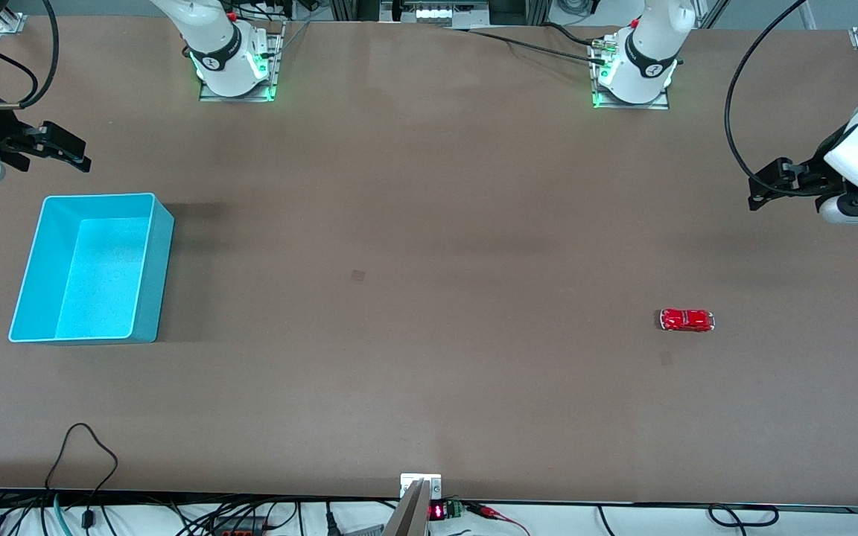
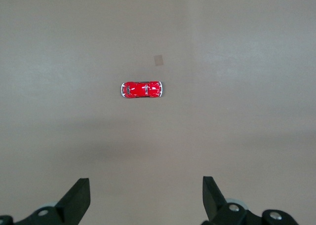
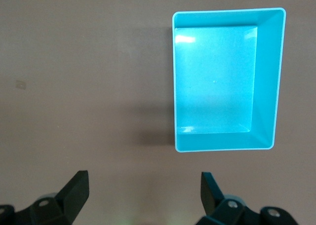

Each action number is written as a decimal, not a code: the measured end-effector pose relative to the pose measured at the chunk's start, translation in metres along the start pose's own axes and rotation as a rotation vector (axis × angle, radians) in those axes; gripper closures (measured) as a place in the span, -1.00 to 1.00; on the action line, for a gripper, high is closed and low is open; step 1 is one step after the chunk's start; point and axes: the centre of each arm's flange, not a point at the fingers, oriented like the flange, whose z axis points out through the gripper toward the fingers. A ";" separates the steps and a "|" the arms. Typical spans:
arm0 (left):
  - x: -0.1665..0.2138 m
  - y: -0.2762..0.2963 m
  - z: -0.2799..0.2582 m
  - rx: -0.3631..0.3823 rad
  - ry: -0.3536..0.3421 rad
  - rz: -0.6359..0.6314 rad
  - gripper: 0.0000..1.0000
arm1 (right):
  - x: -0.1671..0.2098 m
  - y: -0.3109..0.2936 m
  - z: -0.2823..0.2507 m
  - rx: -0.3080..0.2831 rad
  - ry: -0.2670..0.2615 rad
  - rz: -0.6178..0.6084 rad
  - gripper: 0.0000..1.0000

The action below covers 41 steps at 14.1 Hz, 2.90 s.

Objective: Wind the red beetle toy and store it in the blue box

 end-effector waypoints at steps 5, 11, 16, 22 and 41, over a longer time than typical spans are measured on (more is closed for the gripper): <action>0.000 0.000 0.000 0.000 -0.004 0.000 -1.00 | 0.000 0.003 0.000 0.001 0.000 0.005 -1.00; -0.019 0.005 0.015 -0.002 -0.179 0.008 -1.00 | 0.000 0.003 0.000 0.001 0.000 0.006 -1.00; -0.043 0.015 0.040 -0.012 -0.410 0.081 -1.00 | 0.000 0.004 0.000 0.001 0.000 0.007 -1.00; -0.018 -0.001 0.111 -0.023 -0.269 0.663 -1.00 | 0.000 0.006 0.000 0.002 0.000 0.011 -1.00; 0.061 -0.040 0.389 0.101 -0.002 1.479 -1.00 | 0.000 0.006 0.001 0.002 0.000 0.012 -1.00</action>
